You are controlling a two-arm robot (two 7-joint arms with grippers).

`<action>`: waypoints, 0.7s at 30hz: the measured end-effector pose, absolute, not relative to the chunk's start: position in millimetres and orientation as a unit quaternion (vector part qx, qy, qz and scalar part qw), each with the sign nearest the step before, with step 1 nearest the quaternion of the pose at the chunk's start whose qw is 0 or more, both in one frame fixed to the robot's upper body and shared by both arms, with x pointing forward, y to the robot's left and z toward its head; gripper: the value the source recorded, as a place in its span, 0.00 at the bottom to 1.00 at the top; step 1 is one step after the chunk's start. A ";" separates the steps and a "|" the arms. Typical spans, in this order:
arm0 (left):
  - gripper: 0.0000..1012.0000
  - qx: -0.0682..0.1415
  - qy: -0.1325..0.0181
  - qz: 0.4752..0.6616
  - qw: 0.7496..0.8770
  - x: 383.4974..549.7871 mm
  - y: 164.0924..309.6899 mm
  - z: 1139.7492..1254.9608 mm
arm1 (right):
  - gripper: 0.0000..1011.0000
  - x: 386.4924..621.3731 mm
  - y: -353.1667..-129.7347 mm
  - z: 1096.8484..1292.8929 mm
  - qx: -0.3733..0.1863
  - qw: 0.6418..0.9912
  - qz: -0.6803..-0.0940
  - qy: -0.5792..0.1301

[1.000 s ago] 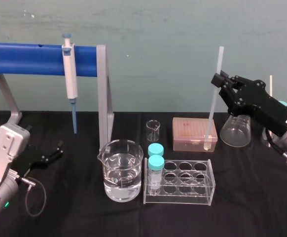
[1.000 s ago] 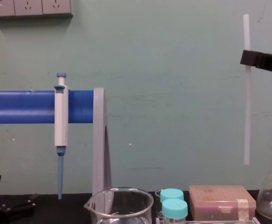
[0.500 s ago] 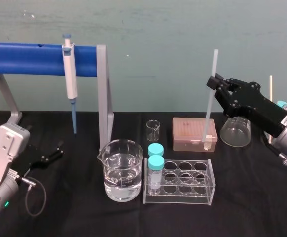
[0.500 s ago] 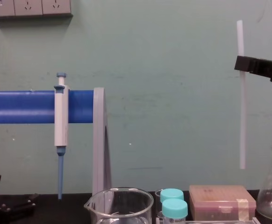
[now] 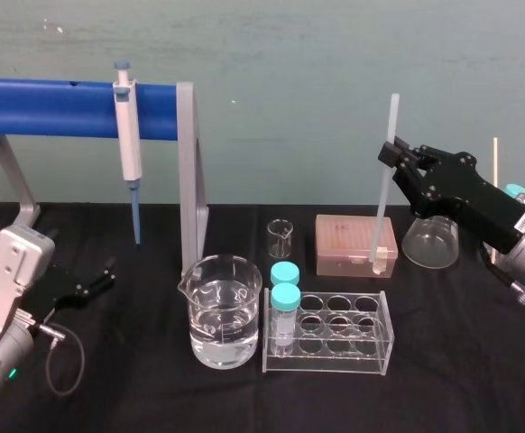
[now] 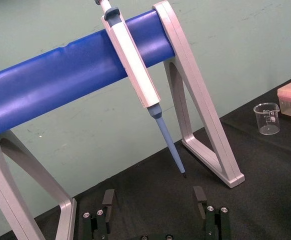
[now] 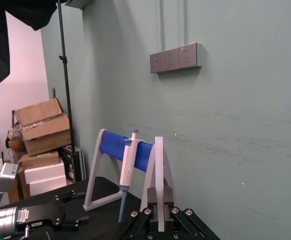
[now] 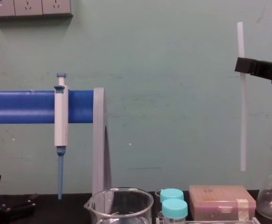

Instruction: Pick up the stirring rod with one hand, then place it down.

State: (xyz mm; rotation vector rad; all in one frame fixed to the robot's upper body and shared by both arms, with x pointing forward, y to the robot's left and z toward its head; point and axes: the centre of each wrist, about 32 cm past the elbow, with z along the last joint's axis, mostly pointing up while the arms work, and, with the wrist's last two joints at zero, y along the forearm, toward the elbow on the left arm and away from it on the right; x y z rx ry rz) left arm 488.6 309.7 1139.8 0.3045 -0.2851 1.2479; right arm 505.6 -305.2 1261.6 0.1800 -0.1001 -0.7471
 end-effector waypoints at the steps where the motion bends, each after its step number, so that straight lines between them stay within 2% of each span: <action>1: 0.99 0.141 -0.132 0.580 0.791 488.6 309.7 1139.8 | 0.06 505.6 -305.6 1261.3 0.088 0.926 -0.364 -0.049; 21: 0.99 0.141 -0.132 0.580 0.791 488.6 309.7 1139.8 | 0.06 508.3 -309.1 1259.7 0.084 0.933 -0.348 -0.050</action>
